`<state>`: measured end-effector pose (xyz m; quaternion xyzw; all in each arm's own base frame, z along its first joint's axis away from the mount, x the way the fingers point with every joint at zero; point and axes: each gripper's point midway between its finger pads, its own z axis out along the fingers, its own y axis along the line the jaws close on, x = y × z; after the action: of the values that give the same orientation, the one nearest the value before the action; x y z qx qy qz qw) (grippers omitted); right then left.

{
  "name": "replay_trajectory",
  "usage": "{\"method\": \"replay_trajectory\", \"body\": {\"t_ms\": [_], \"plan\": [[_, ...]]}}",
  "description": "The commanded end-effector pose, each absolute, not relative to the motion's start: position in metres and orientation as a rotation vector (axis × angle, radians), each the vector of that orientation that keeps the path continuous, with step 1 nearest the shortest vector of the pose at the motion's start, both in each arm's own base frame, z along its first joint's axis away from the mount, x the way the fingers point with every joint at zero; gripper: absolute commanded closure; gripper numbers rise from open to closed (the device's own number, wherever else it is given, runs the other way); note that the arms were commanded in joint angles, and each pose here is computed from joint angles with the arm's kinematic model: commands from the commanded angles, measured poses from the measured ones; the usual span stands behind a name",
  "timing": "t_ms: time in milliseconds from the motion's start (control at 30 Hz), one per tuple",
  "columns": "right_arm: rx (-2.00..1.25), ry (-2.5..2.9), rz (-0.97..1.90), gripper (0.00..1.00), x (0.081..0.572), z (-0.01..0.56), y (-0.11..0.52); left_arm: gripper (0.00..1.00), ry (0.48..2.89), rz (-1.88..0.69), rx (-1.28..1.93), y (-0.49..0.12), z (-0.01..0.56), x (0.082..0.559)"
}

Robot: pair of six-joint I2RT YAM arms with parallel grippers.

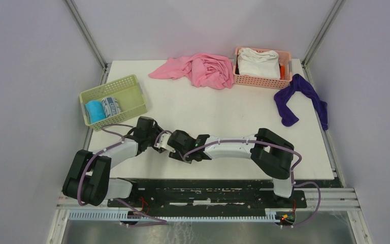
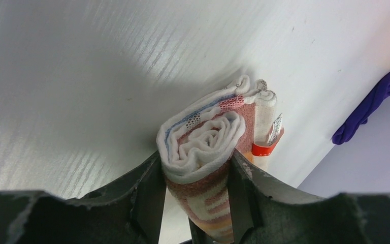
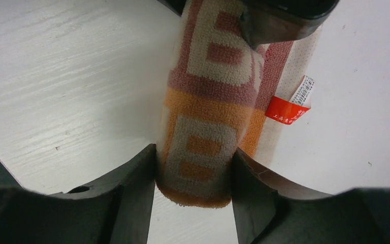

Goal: Roll the towels
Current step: Roll the towel at the center of the board, then pick up the towel at the center of the board.

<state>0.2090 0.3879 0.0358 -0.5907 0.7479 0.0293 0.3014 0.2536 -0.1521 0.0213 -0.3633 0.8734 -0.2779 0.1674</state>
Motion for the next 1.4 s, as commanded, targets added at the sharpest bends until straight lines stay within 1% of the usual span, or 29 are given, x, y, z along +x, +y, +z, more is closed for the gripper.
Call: {"method": "replay_trajectory", "body": {"t_ms": [0,33,133,233,300,433,500,633,733,833,967,1133,1367], "plan": [[-1.585,1.99,0.046,0.44,0.205,0.027,0.386,0.47,2.582,-0.565,-1.031,-0.13,-0.007,0.235],[-1.583,2.0,0.052,0.47,0.204,0.025,0.386,0.46,2.581,-0.57,-1.029,-0.131,-0.006,0.235],[-1.592,2.039,0.114,0.6,0.198,0.016,0.384,0.4,2.57,-0.576,-1.024,-0.131,-0.003,0.236],[-1.574,2.119,0.294,0.72,0.192,0.011,0.386,0.32,2.519,-0.601,-1.017,-0.13,0.009,0.241],[-1.542,2.162,0.47,0.76,0.188,0.013,0.388,0.27,2.478,-0.616,-1.021,-0.128,0.017,0.242],[-1.48,2.233,0.904,0.78,0.176,0.021,0.395,0.16,2.385,-0.696,-1.018,-0.13,0.037,0.246],[-1.421,2.247,1.101,0.79,0.175,0.025,0.4,0.14,2.339,-0.754,-1.012,-0.133,0.048,0.248],[-1.293,2.261,1.43,0.8,0.176,0.031,0.405,0.13,2.265,-0.88,-1.001,-0.141,0.062,0.246],[-1.144,2.293,1.59,0.8,0.185,0.031,0.405,0.14,2.221,-0.99,-1.006,-0.149,0.068,0.243],[-0.998,2.283,1.718,0.8,0.198,0.032,0.406,0.15,2.213,-1.047,-1.021,-0.154,0.064,0.24],[-0.83,2.342,1.788,0.8,0.213,0.02,0.4,0.18,2.248,-1.066,-1.043,-0.16,0.053,0.235],[-0.643,2.411,1.876,0.8,0.226,0.007,0.396,0.22,2.233,-1.113,-1.042,-0.172,0.049,0.238],[-0.486,2.486,1.936,0.81,0.235,-0.003,0.394,0.27,2.24,-1.106,-1.024,-0.182,0.042,0.247]]}}
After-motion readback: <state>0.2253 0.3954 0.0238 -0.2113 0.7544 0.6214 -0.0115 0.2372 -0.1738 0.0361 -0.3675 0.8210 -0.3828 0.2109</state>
